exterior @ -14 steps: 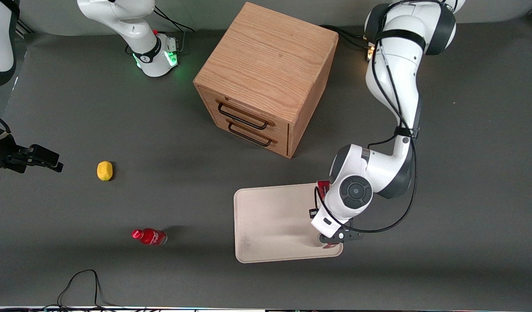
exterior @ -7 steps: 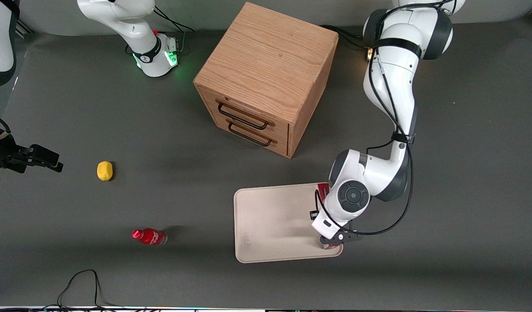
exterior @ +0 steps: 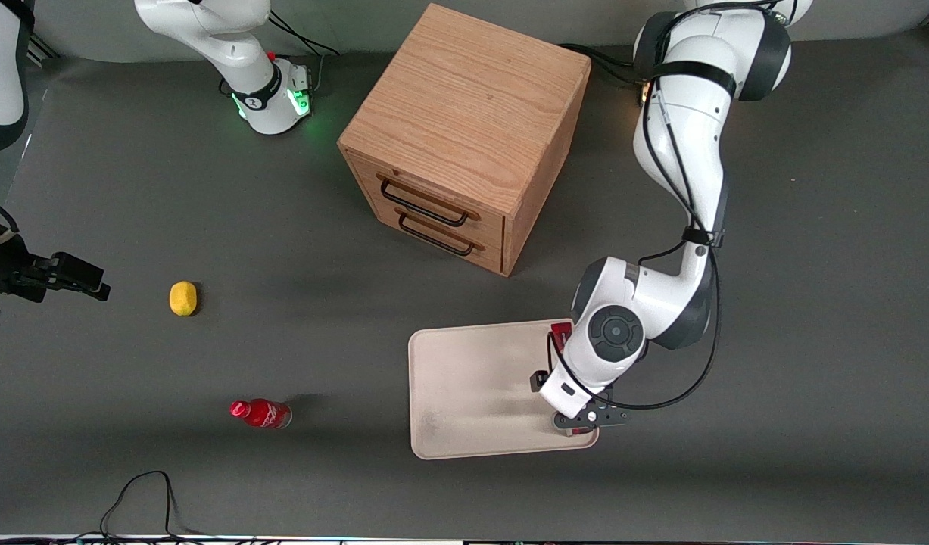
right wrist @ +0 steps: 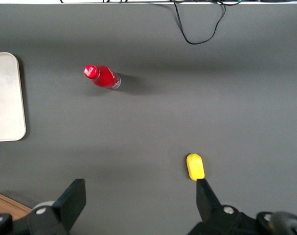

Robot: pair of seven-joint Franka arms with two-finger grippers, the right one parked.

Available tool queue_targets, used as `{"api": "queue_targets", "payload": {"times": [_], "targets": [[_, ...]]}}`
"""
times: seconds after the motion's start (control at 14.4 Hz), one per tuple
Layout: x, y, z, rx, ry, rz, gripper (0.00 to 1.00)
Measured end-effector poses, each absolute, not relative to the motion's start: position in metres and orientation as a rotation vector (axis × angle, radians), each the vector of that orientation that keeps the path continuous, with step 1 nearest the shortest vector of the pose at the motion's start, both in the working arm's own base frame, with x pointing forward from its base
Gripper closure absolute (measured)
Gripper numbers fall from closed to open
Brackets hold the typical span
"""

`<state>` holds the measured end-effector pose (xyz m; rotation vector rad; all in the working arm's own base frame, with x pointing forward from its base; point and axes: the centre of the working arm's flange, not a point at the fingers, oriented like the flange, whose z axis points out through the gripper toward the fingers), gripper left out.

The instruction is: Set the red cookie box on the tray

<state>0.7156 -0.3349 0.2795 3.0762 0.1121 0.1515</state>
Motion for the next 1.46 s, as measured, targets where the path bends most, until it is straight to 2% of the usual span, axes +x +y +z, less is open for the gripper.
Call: {"api": "queue_targets", "payload": {"times": [0.14, 0.42, 0.7, 1.04, 1.25, 1.46], "targets": [[0.718, -0.312, 0.324, 3.079, 0.078, 0.137, 0.0], [0.708, -0.209, 0.421, 3.082, 0.06, 0.002, 0.0], [0.675, -0.103, 0.494, 3.051, 0.005, -0.079, 0.0], [0.617, -0.032, 0.561, 3.057, 0.1, -0.038, 0.0], [0.578, -0.006, 0.587, 3.094, 0.112, -0.043, 0.0], [0.556, 0.003, 0.604, 3.113, 0.112, -0.03, 0.0]]}}
